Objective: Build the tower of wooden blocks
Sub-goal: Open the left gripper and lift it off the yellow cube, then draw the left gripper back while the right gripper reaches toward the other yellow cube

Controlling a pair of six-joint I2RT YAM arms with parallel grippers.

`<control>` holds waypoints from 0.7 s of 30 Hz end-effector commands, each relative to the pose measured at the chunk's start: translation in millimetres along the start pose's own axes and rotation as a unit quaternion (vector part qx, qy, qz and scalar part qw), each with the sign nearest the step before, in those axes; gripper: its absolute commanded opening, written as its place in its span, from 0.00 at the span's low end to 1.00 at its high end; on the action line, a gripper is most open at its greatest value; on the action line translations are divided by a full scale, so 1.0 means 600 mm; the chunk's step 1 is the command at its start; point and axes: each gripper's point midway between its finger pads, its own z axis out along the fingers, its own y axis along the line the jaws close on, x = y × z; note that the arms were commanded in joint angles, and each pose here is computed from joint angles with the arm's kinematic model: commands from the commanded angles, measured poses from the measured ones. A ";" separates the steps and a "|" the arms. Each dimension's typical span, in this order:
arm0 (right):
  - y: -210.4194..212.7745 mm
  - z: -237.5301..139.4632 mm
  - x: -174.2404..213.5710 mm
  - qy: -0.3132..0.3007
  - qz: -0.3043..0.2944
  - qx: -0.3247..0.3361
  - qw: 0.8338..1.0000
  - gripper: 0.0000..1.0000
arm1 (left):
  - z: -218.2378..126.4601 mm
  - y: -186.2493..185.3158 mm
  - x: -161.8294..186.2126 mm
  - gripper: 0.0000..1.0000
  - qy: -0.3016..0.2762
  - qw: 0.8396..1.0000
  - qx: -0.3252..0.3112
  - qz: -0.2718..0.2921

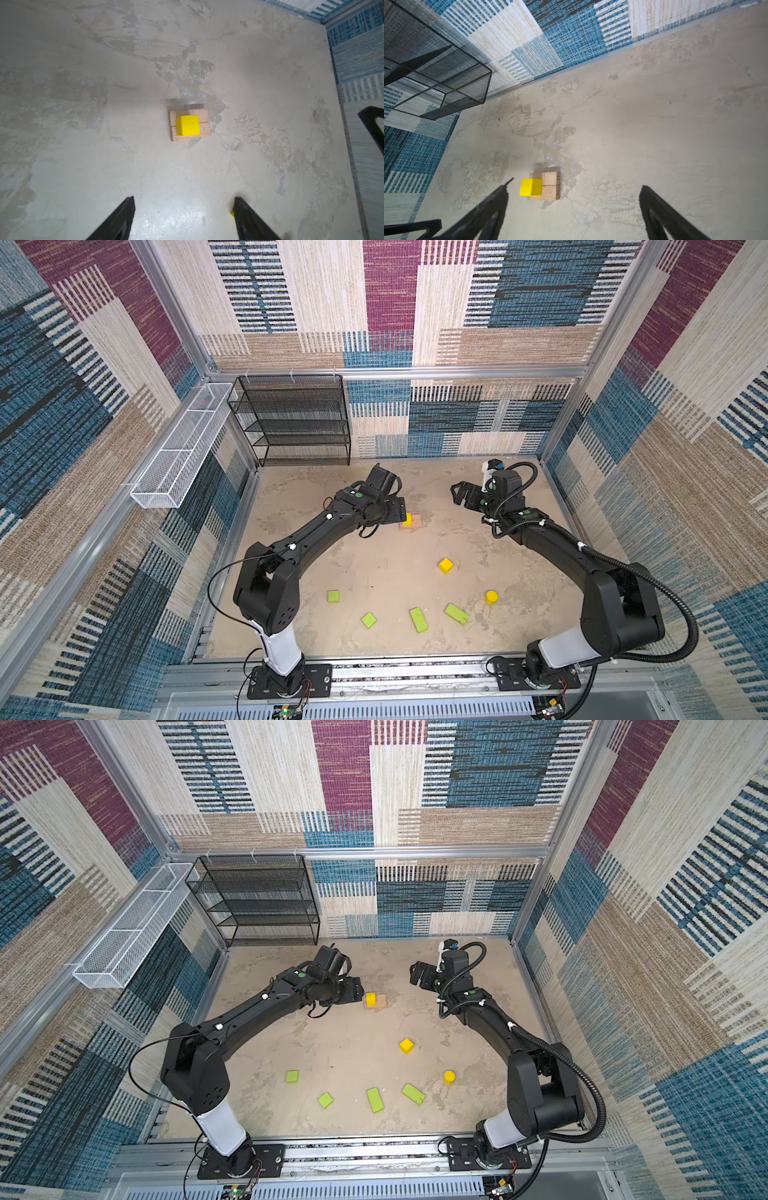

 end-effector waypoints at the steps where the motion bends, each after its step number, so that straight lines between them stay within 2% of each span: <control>1: 0.004 0.010 0.011 0.022 -0.032 0.017 0.999 1.00 | -0.009 -0.002 -0.011 0.79 -0.027 0.999 0.038 0.005; 5: 0.013 0.014 0.027 0.054 -0.076 0.044 0.995 0.99 | -0.023 0.010 -0.013 0.79 -0.037 0.997 0.067 -0.006; 8: 0.026 0.010 0.044 0.075 -0.102 0.040 0.991 0.99 | -0.036 0.014 -0.016 0.79 -0.046 0.996 0.076 -0.003; 15: 0.037 -0.002 0.108 0.135 -0.133 0.045 0.981 0.98 | -0.063 0.036 -0.020 0.79 -0.074 0.994 0.077 -0.006; 21: 0.022 -0.017 0.176 0.178 -0.143 0.080 0.970 0.92 | -0.090 0.051 -0.024 0.79 -0.108 0.990 0.093 -0.016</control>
